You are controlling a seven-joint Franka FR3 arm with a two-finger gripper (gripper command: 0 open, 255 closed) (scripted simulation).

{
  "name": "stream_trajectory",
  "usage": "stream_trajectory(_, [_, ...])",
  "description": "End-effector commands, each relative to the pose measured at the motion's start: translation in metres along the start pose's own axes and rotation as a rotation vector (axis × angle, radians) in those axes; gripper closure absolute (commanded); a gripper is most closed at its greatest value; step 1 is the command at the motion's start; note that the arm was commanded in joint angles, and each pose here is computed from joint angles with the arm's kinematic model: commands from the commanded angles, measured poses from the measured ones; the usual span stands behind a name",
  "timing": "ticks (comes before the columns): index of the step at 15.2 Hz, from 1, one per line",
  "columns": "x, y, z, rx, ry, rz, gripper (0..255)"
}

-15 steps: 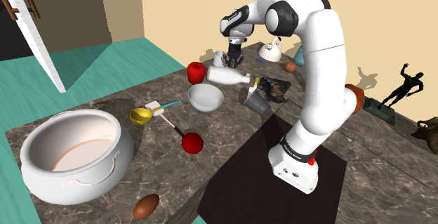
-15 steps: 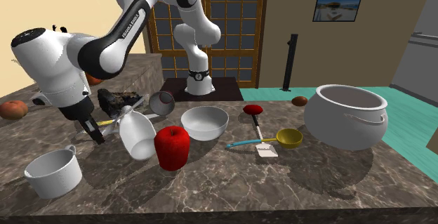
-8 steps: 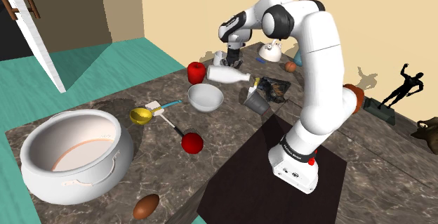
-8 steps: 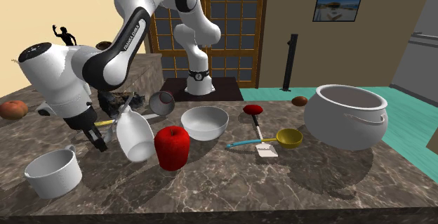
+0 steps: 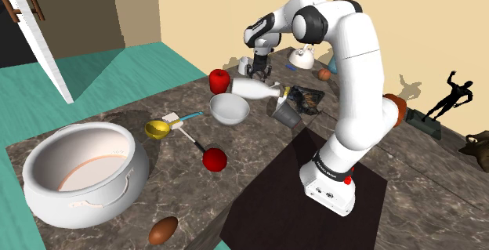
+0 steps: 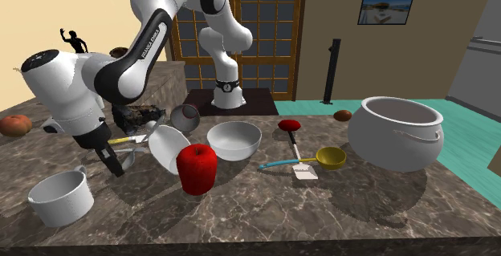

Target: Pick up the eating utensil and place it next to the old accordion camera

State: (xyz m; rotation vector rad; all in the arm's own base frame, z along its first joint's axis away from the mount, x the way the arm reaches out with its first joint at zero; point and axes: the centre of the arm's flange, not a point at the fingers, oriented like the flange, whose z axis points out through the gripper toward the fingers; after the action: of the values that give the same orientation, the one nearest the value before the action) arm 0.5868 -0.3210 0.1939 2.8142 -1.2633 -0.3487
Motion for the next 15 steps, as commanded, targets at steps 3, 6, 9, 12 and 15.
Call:
stream_trajectory(3, [0.000, 0.000, 0.000, 0.000, 0.000, 0.000, 0])
stream_trajectory(6, [0.000, 0.000, -0.026, 0.000, 0.000, 0.000, 0])
stream_trajectory(9, [0.000, 0.000, -0.050, 0.000, 0.000, 0.000, 0])
stream_trajectory(12, [0.000, 0.000, -0.050, 0.000, 0.000, 0.000, 0])
stream_trajectory(15, [0.000, 0.000, -0.050, 0.000, 0.000, 0.000, 0])
